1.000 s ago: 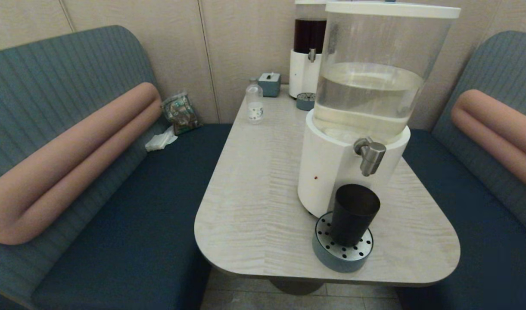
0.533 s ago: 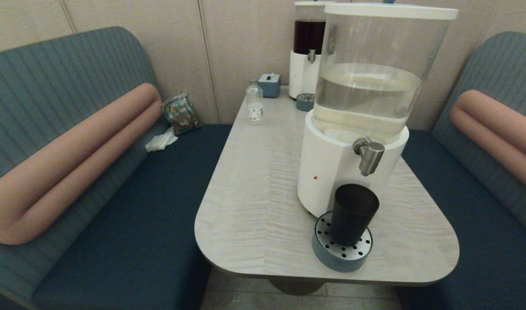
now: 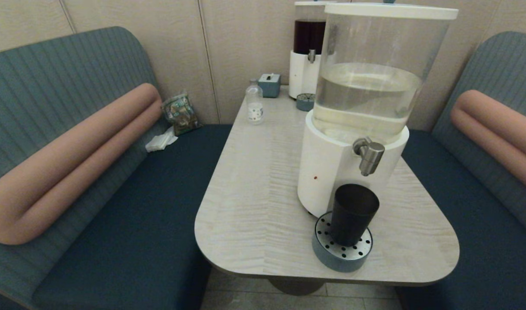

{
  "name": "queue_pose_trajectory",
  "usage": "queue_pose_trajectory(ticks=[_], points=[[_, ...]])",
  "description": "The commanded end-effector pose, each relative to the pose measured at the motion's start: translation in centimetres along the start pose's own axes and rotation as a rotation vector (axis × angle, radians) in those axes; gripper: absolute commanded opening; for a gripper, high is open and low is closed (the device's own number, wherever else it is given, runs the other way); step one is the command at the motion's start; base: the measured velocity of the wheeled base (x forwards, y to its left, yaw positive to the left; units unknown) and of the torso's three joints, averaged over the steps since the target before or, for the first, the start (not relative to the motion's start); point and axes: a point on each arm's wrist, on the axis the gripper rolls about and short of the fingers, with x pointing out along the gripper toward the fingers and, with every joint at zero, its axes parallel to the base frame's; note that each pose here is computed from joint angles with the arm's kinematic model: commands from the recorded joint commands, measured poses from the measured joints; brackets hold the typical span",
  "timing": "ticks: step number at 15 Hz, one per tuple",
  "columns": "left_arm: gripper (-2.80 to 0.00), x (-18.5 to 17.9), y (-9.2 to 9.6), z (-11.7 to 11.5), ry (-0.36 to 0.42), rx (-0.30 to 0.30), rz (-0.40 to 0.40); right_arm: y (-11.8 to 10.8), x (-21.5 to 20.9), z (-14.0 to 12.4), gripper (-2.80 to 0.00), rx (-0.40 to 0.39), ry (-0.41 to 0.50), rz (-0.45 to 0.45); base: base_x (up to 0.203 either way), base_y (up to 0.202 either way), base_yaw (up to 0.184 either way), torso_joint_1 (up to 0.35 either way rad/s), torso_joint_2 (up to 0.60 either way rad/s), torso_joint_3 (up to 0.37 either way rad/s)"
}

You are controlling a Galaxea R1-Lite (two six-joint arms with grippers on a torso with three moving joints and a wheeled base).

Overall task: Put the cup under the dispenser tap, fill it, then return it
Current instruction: Turn on the faucet

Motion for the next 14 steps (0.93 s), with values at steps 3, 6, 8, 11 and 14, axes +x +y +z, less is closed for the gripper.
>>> queue_pose_trajectory(ticks=[3, 6, 8, 11, 14], points=[[-2.8, -0.03, 0.05, -0.6, 0.065, 0.119, -0.003, 0.01, 0.01, -0.04, -2.8, -0.018, 0.001, 0.002, 0.0, 0.0, 0.0, 0.0, 0.0, 0.0], [-2.8, -0.08, 0.01, -0.61, 0.075, 0.116, -0.02, 0.01, 0.01, -0.08, -2.8, -0.019, 0.004, 0.004, 0.0, 0.0, 0.0, 0.0, 0.0, 0.0], [-2.8, -0.01, 0.02, -0.53, 0.054, 0.113, -0.014, 0.01, 0.01, -0.04, -2.8, -0.022, 0.001, 0.005, 0.0, 0.0, 0.0, 0.0, 0.0, 0.0], [-2.8, 0.02, 0.02, -0.57, 0.051, 0.111, -0.013, 0.01, 0.01, -0.04, -2.8, -0.018, 0.001, 0.002, 0.0, 0.0, 0.0, 0.0, 0.0, 0.0], [-2.8, 0.02, 0.02, -0.57, 0.051, 0.111, -0.013, 0.0, 0.01, -0.02, -2.8, -0.006, -0.001, -0.001, 0.0, 0.0, 0.0, 0.0, 0.0, 0.0]])
